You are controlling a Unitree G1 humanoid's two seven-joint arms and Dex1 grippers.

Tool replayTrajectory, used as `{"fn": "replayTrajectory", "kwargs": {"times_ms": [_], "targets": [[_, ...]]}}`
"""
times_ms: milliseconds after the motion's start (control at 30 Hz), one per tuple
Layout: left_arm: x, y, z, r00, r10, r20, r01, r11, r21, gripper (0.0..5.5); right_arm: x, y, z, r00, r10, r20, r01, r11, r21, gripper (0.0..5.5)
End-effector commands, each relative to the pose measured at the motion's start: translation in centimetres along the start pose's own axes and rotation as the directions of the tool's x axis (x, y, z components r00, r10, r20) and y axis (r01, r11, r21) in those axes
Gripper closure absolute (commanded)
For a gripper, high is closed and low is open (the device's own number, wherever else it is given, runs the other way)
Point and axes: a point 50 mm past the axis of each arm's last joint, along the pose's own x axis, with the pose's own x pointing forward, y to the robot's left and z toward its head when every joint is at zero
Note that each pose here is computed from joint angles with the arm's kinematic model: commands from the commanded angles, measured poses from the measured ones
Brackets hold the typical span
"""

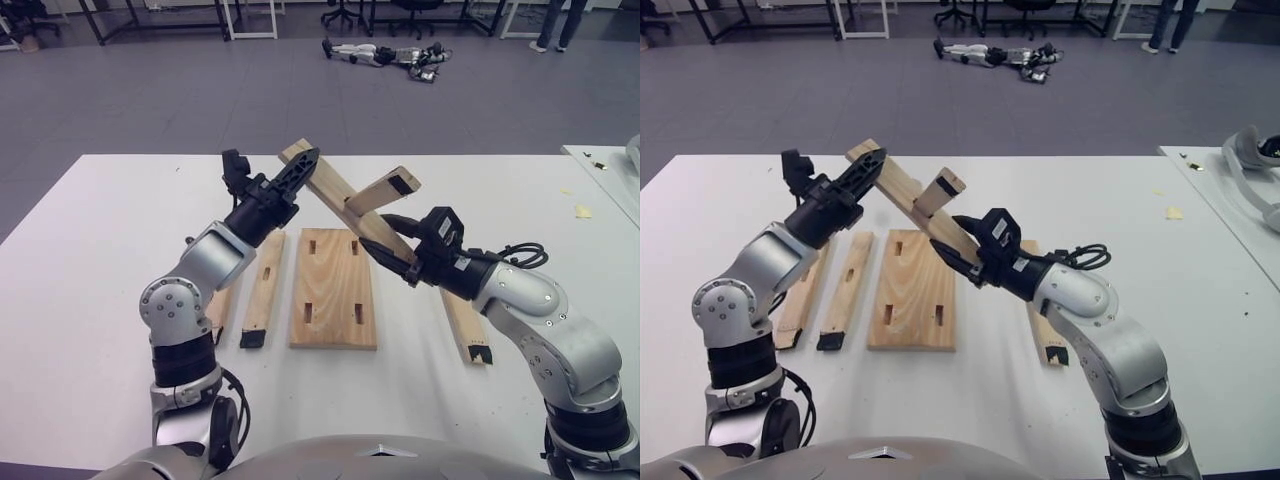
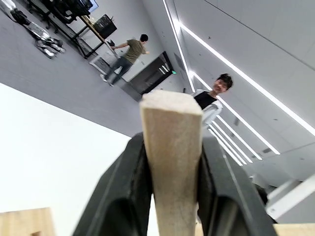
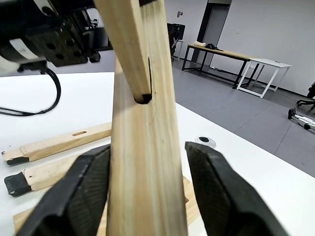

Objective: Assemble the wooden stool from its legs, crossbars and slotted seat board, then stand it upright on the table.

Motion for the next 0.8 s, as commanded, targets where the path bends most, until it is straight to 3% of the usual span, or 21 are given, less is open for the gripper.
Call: {"fn": "replayTrajectory", "kwargs": {"times_ms": [33,100,300,467,633,800], "targets": [[-2.8,-0.1,0.9,0.986,0.151,0.072,-0.155,0.986,0.056,4.49,-0.8,0.3,-1.5,0.996,-0.023,-0.084,0.023,1.0,0.002,2.19],[-4.3,-0.2,1.0,0.964,0.251,0.089,-0.26,0.959,0.113,4.49,-1.6,0.4,-2.8,0.989,-0.063,-0.137,0.064,0.998,0.004,1.76],[-8.0,-0.4,0.3,0.876,0.462,0.139,-0.482,0.848,0.221,4.49,-5.3,-1.3,-6.5,0.911,-0.324,-0.256,0.341,0.94,0.026,1.73],[-8.6,-1.3,0.2,0.84,0.518,0.163,-0.542,0.78,0.313,4.49,-6.4,-1.4,-7.2,0.875,-0.404,-0.265,0.429,0.902,0.042,1.73],[-9.3,-0.8,-0.9,0.803,0.57,0.173,-0.584,0.696,0.418,4.49,-5.3,-1.4,-6.7,0.895,-0.392,-0.211,0.415,0.907,0.075,1.73],[-9.0,-1.6,-0.7,0.82,0.536,0.199,-0.547,0.636,0.544,4.49,-3.2,0.7,-4.8,0.975,-0.205,-0.09,0.219,0.957,0.191,1.73]]}}
